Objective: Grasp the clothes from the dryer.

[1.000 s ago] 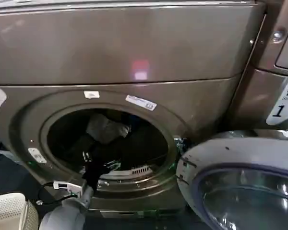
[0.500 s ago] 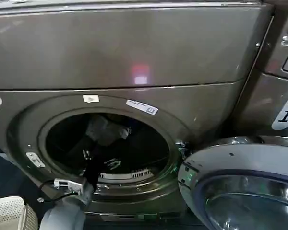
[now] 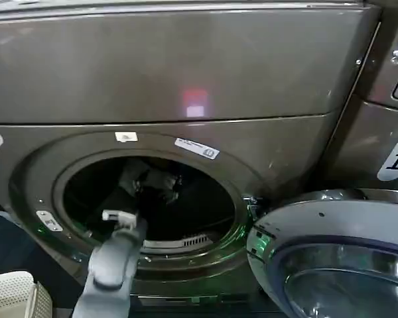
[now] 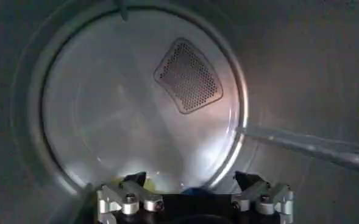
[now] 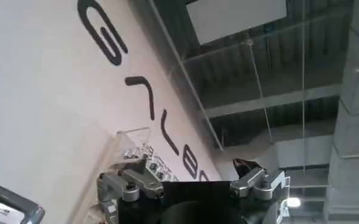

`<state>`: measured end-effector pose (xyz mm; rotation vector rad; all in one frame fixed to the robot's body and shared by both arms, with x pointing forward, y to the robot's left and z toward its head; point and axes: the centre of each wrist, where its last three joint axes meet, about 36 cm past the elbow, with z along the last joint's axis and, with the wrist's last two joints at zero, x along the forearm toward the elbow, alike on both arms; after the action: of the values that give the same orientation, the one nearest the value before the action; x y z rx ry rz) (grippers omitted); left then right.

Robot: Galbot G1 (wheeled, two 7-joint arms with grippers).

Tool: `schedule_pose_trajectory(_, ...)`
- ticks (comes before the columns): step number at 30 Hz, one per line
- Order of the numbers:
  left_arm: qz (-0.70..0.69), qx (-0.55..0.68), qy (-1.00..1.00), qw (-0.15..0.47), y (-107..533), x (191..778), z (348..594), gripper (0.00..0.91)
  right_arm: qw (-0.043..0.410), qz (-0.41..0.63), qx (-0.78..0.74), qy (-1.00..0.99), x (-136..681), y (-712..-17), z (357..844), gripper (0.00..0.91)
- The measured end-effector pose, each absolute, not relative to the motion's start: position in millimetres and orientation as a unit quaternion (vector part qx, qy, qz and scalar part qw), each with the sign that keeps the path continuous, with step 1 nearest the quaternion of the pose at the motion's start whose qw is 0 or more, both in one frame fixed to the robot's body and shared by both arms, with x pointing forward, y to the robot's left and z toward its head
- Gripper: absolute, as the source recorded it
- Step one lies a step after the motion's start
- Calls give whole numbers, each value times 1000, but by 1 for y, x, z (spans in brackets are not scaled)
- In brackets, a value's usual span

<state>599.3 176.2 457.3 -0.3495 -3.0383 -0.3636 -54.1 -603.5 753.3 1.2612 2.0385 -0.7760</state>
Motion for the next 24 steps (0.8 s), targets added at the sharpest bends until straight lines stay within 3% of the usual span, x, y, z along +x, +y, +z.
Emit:
schedule_pose_trajectory(15, -137, -116, -982, 59, 167, 698, 458, 907, 308, -288, 476, 772, -54, -608, 751, 907)
schedule_pose_trajectory(24, -205, -204, -953, 92, 166, 742, 481, 907, 310, -284, 477, 772, -55, -611, 749, 907)
